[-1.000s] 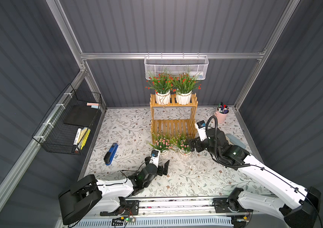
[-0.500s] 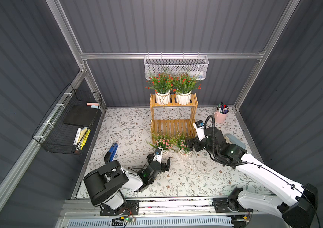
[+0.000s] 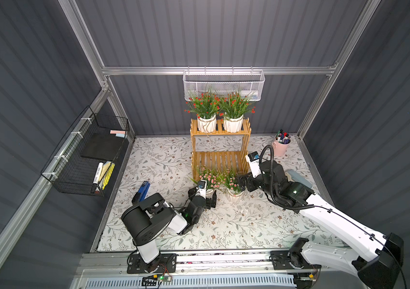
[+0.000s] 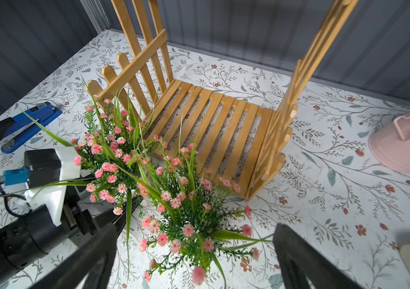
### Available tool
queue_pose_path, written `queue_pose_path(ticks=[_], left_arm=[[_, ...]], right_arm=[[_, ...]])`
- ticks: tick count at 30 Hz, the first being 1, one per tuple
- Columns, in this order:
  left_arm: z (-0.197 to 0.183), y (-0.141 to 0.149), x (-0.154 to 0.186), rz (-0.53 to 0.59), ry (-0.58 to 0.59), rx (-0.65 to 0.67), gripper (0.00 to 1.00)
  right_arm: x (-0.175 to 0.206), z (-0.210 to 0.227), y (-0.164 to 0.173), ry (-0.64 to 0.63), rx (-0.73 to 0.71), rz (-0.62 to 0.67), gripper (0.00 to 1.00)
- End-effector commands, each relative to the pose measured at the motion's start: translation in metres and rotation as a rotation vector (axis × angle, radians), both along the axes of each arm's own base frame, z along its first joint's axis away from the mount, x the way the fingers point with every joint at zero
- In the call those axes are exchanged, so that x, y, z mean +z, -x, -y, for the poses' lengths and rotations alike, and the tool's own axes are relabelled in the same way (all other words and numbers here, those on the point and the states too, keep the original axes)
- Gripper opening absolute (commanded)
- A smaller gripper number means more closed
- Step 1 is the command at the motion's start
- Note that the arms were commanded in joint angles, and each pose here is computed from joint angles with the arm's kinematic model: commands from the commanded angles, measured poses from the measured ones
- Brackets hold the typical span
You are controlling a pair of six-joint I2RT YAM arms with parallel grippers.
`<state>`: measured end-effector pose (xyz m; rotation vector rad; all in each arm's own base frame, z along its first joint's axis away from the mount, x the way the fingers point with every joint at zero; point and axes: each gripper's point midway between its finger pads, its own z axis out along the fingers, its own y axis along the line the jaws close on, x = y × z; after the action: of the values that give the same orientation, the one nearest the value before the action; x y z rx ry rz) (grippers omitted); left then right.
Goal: Place the baby's breath potted plants on the rack by color
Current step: Pick up the baby's breath potted plant from the center of the board.
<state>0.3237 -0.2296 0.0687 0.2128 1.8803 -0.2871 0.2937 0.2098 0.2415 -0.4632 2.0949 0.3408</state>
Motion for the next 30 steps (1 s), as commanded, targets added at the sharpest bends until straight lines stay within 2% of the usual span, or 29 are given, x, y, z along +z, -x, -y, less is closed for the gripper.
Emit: queue_pose_path(ticks=[1,13,20,25,30], left_arm=[[0.008,-0.010,0.008,0.035,0.013,-0.020,0.99],[0.015,-0.020,-0.006,0.019,0.000,-0.036,0.98],[0.010,-0.014,-0.007,0.004,-0.014,-0.041,0.81],[0.012,-0.013,0.008,0.012,-0.015,-0.053,0.71],[0.014,-0.016,0.037,0.039,0.015,-0.052,0.69]], right_arm=[[0.005,0.002,0.001,-0.007,-0.001,0.004,0.99],[-0.008,0.010,0.000,0.037,-0.018,-0.009,0.99],[-0.012,0.011,-0.001,0.035,-0.026,-0.016,0.99],[-0.012,0.011,-0.001,0.034,-0.024,-0.016,0.99],[-0.006,0.013,0.001,0.028,-0.027,-0.003,0.99]])
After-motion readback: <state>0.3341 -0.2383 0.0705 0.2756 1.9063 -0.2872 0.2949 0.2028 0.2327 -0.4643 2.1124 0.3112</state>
